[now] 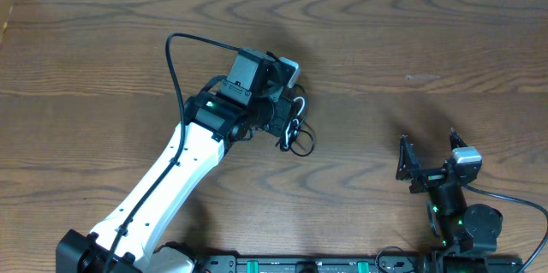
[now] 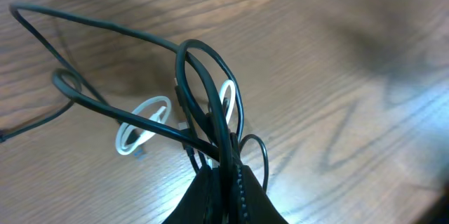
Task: Untangle cables
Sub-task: 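Move the right gripper toward the bundle held by the left gripper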
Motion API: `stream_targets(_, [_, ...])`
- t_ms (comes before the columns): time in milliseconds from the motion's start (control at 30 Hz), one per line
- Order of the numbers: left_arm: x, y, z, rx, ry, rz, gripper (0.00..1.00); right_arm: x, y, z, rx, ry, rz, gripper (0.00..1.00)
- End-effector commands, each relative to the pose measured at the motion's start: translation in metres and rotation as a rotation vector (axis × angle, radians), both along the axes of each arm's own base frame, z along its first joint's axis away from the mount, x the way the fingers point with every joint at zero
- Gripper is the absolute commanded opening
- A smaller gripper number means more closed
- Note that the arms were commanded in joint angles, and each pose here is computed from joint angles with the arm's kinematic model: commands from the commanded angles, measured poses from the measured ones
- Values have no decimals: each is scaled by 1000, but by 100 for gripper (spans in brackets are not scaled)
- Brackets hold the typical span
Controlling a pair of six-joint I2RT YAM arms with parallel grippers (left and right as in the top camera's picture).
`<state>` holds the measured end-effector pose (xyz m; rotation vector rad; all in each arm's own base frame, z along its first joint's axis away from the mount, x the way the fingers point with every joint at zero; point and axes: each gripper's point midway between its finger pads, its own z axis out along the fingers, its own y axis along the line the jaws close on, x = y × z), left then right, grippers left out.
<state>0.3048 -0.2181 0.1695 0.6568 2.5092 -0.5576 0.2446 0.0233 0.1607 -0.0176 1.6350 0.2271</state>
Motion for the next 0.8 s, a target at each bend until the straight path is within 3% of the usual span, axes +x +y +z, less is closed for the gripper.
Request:
stream_targets(0, [-4,-14,23,-94,-21,-58,8,0,0,-1,-10,3,-2,99])
stream_targets(100, [-6,-23,31,-149,-27,-94,7,0,1,1,2,-5,1,99])
stream_targets(367, [-12,-47,47,-246,-53,-177,7,-5,21,14,241,18,110,99])
stream_targets(533, [-17,-60,52,-256,-80,-214,8,-14,33,49,239,-7,189,99])
stream_targets(767, [-11,-64,58,-282,-86,-163,8,-8,46,73,189,142,264,99])
